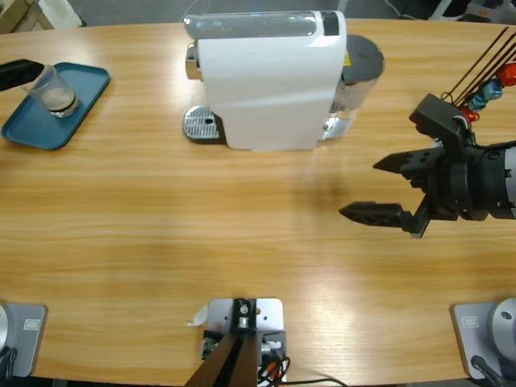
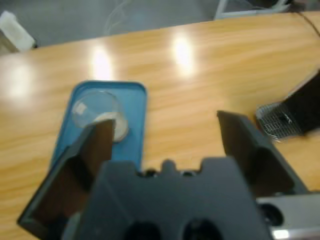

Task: Pour coffee

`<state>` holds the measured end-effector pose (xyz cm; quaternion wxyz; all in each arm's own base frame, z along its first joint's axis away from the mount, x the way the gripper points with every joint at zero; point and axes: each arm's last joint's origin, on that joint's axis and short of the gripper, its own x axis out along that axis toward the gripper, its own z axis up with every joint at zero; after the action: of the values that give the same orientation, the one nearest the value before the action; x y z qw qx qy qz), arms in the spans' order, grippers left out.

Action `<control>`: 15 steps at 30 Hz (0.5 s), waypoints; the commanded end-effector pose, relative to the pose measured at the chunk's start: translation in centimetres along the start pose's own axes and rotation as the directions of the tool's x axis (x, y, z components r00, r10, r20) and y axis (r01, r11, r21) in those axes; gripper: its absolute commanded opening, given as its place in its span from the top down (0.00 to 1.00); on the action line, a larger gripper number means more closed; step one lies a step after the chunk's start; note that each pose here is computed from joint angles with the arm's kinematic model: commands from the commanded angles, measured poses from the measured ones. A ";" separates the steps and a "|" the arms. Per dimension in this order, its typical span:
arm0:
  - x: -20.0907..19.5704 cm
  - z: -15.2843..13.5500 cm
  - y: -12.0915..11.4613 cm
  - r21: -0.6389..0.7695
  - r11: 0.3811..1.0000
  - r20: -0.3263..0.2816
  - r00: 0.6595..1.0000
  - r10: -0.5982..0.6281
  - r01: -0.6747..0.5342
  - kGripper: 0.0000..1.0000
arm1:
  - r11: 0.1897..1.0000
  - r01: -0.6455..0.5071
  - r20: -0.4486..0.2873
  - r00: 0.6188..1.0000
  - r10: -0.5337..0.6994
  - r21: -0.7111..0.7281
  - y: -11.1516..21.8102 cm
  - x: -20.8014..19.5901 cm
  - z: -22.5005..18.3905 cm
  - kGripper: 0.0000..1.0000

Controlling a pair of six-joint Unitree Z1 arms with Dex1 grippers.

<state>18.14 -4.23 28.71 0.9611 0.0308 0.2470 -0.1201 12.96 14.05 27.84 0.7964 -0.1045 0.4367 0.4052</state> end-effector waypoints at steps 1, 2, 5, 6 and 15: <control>-5.5 -2.5 -5.0 0.236 0.854 -0.127 0.886 -0.445 0.463 0.18 | 1.000 -0.027 -0.038 0.999 0.027 -0.005 0.2 0.6 -0.5 0.03; -5.3 -2.9 -5.8 0.260 0.820 -0.159 0.860 -0.485 0.510 0.19 | 0.999 -0.035 -0.048 0.998 0.034 -0.017 0.4 0.9 -0.5 0.04; -3.8 -3.4 -7.6 0.269 0.757 -0.256 0.802 -0.539 0.595 0.19 | 0.998 -0.051 -0.056 0.997 0.050 -0.028 0.8 1.2 -0.3 0.05; -3.6 -3.4 -7.8 0.269 0.751 -0.269 0.796 -0.542 0.603 0.19 | 0.998 -0.057 -0.051 0.997 0.056 -0.028 0.8 1.0 -0.3 0.08; -0.9 -4.2 -8.7 0.259 0.756 -0.324 0.791 -0.519 0.601 0.19 | 0.997 0.041 -0.002 0.999 -0.041 -0.064 0.8 -0.1 -0.7 0.10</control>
<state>12.25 -10.91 27.97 0.8434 0.1270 0.2836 -0.4384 12.25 14.59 27.98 0.7894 -0.1175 0.4294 0.4227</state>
